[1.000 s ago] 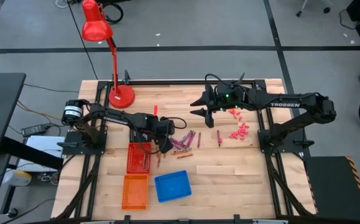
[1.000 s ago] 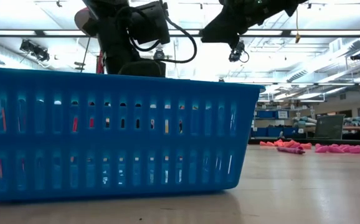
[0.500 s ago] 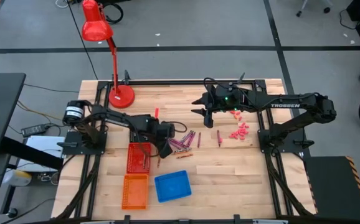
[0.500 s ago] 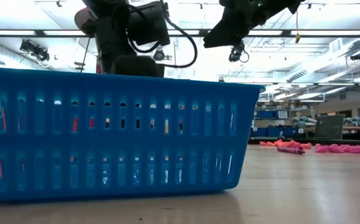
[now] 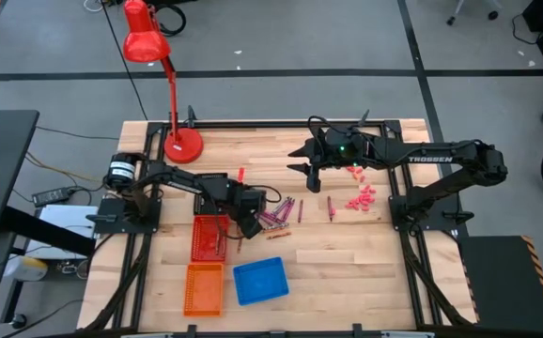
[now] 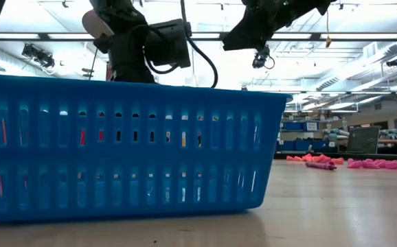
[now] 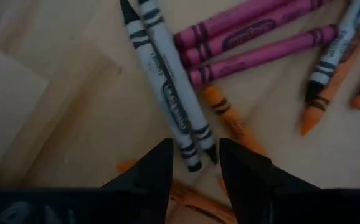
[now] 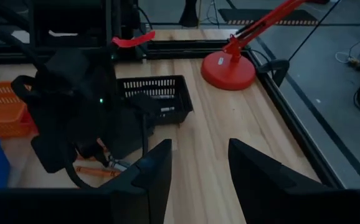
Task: Sort crayons
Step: Put the black crayon into the black bin
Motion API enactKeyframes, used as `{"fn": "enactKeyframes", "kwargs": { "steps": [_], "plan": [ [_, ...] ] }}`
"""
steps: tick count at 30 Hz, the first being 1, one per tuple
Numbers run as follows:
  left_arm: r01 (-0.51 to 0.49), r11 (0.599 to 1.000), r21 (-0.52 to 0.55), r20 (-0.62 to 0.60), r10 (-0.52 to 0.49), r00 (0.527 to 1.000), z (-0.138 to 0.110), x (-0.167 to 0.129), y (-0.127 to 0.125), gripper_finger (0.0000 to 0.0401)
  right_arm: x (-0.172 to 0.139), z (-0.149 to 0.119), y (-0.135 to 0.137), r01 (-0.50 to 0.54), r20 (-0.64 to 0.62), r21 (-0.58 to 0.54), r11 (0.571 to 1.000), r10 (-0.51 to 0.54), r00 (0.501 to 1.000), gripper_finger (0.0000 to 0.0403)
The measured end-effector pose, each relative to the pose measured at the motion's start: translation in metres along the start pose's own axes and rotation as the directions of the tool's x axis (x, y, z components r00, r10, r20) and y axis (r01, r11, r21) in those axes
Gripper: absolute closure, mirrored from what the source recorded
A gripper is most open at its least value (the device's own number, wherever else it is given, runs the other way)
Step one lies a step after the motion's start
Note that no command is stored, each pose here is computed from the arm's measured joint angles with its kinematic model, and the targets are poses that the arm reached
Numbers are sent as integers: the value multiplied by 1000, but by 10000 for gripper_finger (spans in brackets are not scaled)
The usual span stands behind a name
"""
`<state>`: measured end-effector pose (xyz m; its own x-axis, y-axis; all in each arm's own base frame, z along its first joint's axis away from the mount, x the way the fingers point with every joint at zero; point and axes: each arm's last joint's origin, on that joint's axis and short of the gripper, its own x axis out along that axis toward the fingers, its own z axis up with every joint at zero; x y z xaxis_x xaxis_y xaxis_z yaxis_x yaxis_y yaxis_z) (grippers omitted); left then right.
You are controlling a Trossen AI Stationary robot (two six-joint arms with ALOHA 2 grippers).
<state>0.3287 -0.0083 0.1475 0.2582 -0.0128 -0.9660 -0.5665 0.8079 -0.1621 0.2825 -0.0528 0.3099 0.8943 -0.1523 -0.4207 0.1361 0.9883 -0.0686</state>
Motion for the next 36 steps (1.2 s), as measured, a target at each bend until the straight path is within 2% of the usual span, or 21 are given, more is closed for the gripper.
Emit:
{"fn": "enactKeyframes", "kwargs": {
  "steps": [4,8,17,22,36],
  "plan": [
    [67,995,80,-7,-66,998,1,0,-5,259,1,-1,4,-15,-14,-12,1000,15,1000,241],
    [59,996,73,-19,-58,998,0,3,-4,259,5,-5,5,-22,-44,-16,1000,21,999,241],
    [18,986,169,3,-19,1000,-1,4,-5,259,6,-6,6,-59,-52,-10,998,59,997,241],
    [19,988,156,2,-20,1000,-1,4,-5,259,8,-9,6,-36,-82,-21,999,35,996,241],
    [57,992,115,-26,-54,998,-1,4,-5,259,8,-4,-2,-6,-25,-55,998,5,1000,241]
  ]
}}
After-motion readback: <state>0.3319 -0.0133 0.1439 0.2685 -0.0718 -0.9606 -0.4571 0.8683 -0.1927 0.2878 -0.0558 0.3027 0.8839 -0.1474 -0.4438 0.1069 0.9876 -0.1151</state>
